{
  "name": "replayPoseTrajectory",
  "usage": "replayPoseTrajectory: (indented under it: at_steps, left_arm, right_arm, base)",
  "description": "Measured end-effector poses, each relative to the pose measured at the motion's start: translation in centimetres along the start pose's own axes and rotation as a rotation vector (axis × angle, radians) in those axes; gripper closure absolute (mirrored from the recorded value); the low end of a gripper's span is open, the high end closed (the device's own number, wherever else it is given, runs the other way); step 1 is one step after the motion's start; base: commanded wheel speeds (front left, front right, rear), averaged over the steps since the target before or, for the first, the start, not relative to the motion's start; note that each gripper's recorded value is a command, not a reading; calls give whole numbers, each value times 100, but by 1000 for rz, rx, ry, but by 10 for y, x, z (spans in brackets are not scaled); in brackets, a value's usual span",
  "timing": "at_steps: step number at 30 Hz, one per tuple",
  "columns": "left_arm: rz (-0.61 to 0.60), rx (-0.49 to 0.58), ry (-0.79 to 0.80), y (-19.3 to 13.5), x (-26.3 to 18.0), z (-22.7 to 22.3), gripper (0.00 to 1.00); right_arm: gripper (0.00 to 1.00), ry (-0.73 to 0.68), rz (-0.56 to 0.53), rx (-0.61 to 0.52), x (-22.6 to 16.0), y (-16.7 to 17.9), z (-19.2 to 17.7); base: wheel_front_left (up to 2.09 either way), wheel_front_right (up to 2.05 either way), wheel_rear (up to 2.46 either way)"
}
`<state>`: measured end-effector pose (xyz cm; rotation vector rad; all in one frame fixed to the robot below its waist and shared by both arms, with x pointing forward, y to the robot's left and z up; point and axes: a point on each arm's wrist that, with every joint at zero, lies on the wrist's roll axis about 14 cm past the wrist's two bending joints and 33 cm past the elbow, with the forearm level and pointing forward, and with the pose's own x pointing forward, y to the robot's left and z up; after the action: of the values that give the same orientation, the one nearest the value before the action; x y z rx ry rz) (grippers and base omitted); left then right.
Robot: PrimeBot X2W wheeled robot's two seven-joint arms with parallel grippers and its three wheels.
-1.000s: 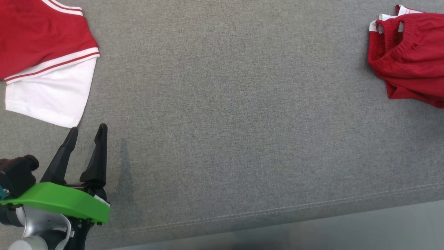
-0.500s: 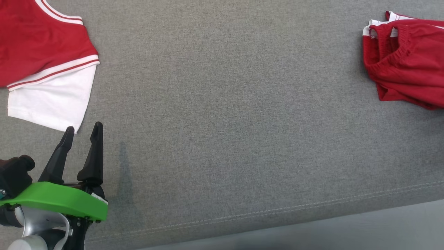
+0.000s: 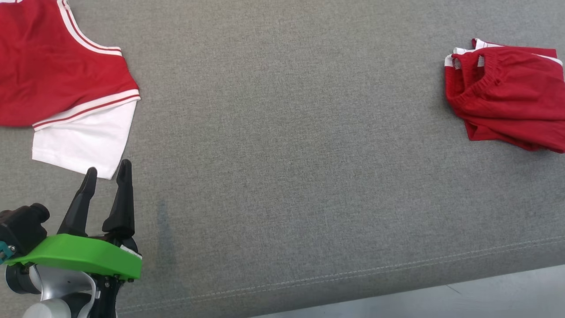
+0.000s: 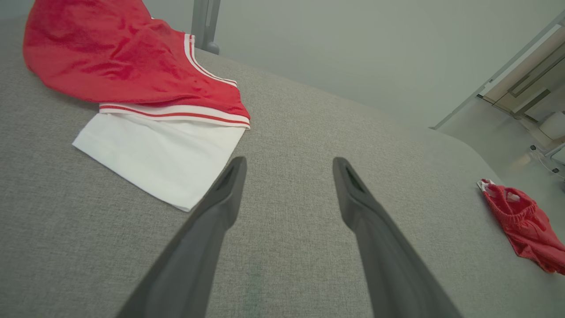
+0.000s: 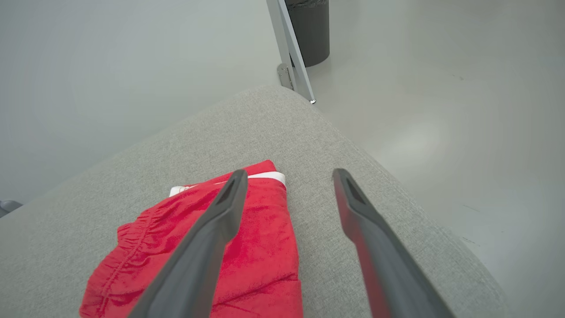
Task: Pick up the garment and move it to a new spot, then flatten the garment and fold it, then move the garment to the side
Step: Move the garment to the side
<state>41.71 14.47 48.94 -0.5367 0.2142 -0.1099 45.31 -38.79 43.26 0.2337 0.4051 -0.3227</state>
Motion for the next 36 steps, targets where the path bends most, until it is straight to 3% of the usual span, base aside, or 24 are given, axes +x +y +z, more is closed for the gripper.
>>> replayPoseTrajectory:
  at_steps: [6, 9, 15, 18, 23, 30, 36]
  left_arm:
    - [-4, 2, -47, -3, -10, 10, 0]
    - [-15, 12, -59, -7, -16, 12, 0]
    - [-58, 47, -77, -18, -30, 11, 0]
    - [-45, 74, -106, -14, -37, 16, 0]
    - [-15, 108, -146, -4, -50, 19, 0]
    - [53, 116, -148, 17, -71, 7, 0]
    - [92, 118, -149, 29, -85, -2, 0]
  right_arm:
    - [0, -208, 79, -32, -12, 22, 47]
    - [0, -234, 112, -35, -19, 36, 51]
    - [0, -197, 215, -61, -37, 80, 19]
    - [0, -191, 281, -129, -49, 107, 4]
    - [0, -226, 392, -118, -71, 156, -3]
    - [0, -168, 413, -81, -101, 165, -47]
    - [0, -178, 446, -109, -122, 171, -61]
  base:
    - [0, 0, 0]
    - [0, 0, 0]
    - [0, 0, 0]
    - [0, 0, 0]
    - [0, 0, 0]
    - [0, 0, 0]
    - [0, 0, 0]
